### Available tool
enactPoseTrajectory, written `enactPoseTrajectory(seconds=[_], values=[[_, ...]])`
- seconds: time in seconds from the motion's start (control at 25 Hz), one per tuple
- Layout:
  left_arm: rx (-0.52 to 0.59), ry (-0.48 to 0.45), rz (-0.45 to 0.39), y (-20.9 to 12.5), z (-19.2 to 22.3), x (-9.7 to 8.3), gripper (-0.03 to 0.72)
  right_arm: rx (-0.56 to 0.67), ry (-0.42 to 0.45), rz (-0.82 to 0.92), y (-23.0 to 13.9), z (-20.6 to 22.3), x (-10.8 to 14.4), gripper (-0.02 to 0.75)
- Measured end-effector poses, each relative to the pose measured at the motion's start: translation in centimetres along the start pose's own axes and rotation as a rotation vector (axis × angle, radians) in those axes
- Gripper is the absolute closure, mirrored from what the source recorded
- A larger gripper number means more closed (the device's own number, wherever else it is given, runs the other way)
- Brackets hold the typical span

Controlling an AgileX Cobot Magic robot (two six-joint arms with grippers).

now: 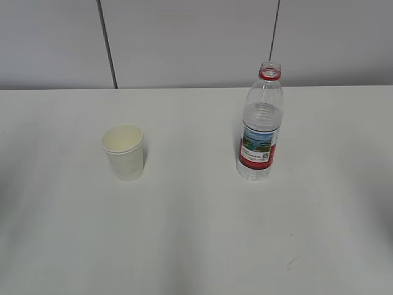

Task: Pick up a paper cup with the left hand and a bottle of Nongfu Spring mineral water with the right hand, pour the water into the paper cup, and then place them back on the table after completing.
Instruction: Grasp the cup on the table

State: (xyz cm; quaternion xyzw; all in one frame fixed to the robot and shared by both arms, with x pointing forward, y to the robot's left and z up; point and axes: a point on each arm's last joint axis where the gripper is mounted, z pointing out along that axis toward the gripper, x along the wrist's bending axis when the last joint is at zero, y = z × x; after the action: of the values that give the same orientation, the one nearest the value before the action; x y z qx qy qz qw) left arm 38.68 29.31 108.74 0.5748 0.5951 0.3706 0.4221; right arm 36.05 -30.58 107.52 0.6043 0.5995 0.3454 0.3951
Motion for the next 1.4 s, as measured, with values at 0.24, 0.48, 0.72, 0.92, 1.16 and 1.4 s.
enactPoseTrajectory(seconds=[0.24,0.48,0.72,0.92,1.16,1.4], values=[[-0.020,-0.054,0.024,-2.8,5.2,-0.7,0.447,-0.048,0.012,-0.004,1.2,3.9,0.2,0.202],[-0.058,-0.107,0.070,-5.9,8.7,-1.2,0.447,-0.119,0.026,-0.004,0.5,7.1,0.5,0.202],[-0.100,-0.159,0.082,-8.4,11.2,-1.5,0.447,-0.132,0.039,-0.005,-1.7,9.2,0.8,0.203],[-0.130,-0.261,0.134,-10.2,13.0,-2.4,0.447,-0.156,0.046,-0.002,-2.6,10.1,0.9,0.203],[-0.182,-0.334,0.126,-11.4,14.2,-2.9,0.449,-0.230,0.049,0.002,-2.2,10.3,1.0,0.203],[-0.139,-0.390,0.139,-13.0,15.0,-3.3,0.445,-0.246,0.050,0.001,-2.1,10.3,1.0,0.203]])
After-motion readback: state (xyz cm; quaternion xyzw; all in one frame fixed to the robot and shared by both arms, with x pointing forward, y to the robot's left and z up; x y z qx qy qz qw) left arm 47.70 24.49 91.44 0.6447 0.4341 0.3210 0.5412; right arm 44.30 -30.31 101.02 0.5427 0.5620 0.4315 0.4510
